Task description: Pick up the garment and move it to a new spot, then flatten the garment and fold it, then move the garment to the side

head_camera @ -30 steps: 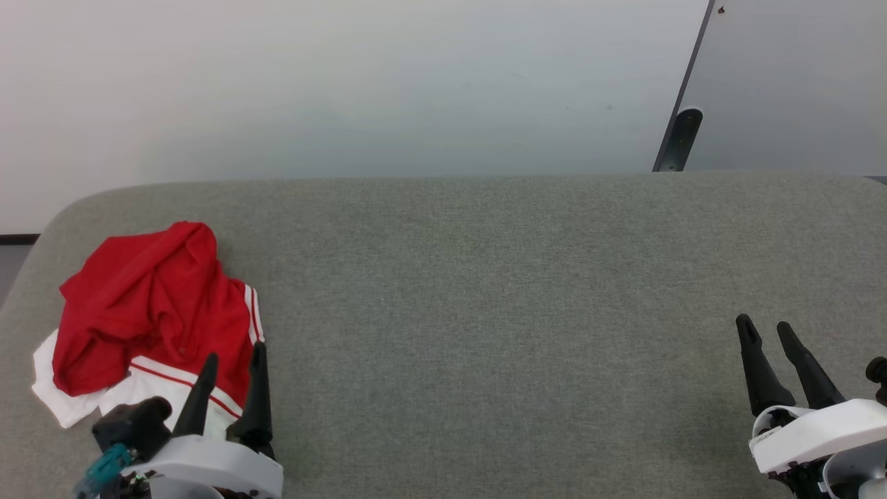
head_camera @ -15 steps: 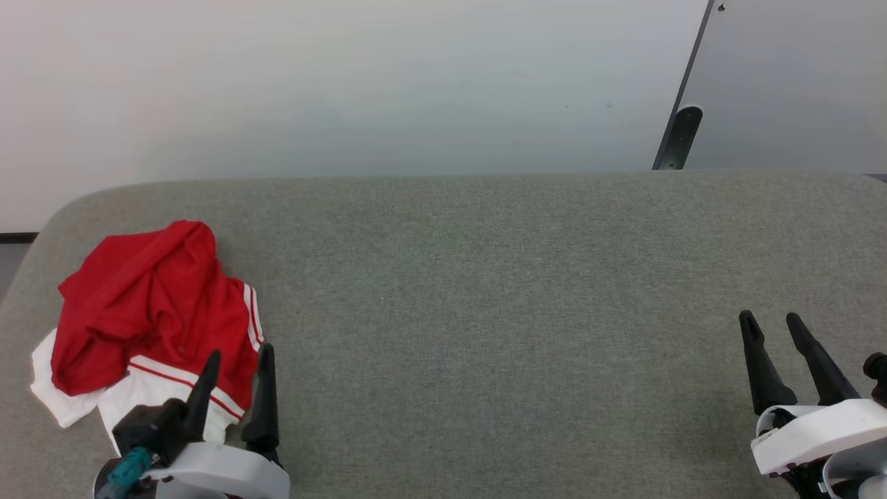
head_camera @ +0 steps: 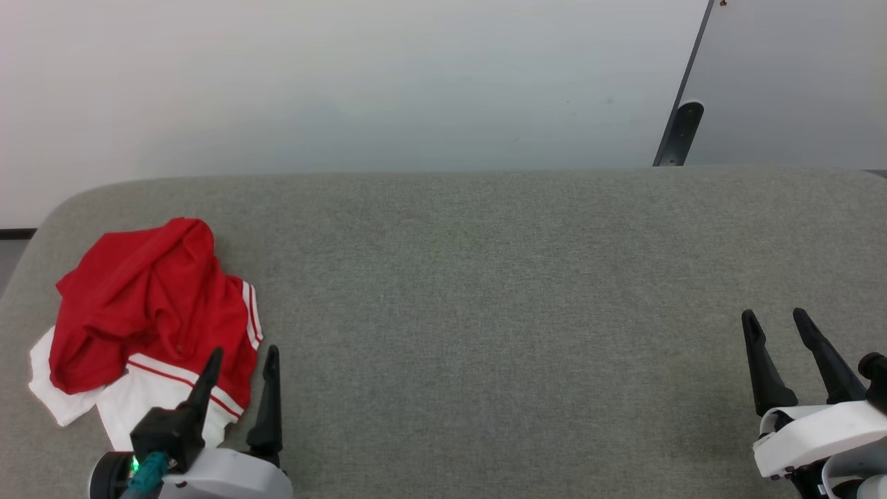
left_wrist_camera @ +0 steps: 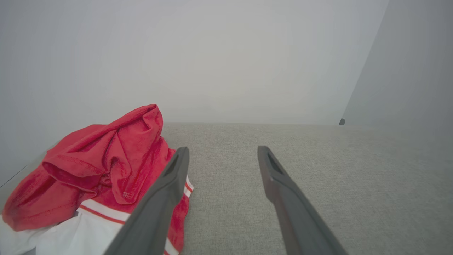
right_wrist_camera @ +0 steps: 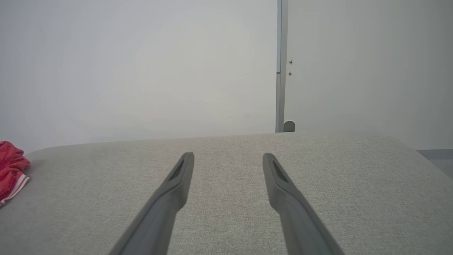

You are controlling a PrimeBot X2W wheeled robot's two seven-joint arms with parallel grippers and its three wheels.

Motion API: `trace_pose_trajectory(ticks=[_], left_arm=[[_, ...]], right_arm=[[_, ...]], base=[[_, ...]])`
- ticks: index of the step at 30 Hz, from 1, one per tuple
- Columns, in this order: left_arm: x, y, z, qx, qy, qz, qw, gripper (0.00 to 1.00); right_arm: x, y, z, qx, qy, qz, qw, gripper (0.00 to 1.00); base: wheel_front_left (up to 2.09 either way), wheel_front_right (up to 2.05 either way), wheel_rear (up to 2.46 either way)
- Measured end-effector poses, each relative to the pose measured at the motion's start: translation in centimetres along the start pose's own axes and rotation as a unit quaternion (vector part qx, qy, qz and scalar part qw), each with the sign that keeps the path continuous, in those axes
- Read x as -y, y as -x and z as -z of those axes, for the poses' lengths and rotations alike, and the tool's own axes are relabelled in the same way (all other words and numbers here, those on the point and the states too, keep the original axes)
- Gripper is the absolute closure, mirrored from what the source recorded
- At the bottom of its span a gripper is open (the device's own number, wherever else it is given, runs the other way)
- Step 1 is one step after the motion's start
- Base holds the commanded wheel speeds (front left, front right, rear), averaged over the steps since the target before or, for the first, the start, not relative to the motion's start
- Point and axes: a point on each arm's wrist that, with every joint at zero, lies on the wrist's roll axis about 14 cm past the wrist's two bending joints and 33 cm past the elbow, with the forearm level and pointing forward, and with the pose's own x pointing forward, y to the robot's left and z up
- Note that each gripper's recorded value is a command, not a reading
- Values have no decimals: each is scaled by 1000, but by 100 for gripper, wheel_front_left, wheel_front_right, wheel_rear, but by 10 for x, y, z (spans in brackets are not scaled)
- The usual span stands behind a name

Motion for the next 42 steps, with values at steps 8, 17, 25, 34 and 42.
trace_pose_trajectory(ticks=[8, 17, 25, 34, 42], left_arm=[[0, 1, 0, 4, -28, 4, 1000, 0], [1, 2, -3, 13, -49, 9, 999, 0], [1, 5, 0, 10, -73, 14, 997, 0], [-1, 5, -2, 13, -65, 11, 998, 0], [-2, 6, -2, 11, -56, 8, 998, 0]], right_arm=[[3, 0, -1, 6, 25, 4, 1000, 0], [6, 1, -6, 21, 36, 10, 999, 0], [7, 6, -4, 24, 50, 13, 998, 0], [8, 6, -6, 30, 41, 19, 999, 0], [8, 7, -5, 28, 34, 20, 999, 0]], base=[[0, 0, 0], [0, 0, 0], [0, 0, 0], [0, 0, 0], [0, 0, 0]])
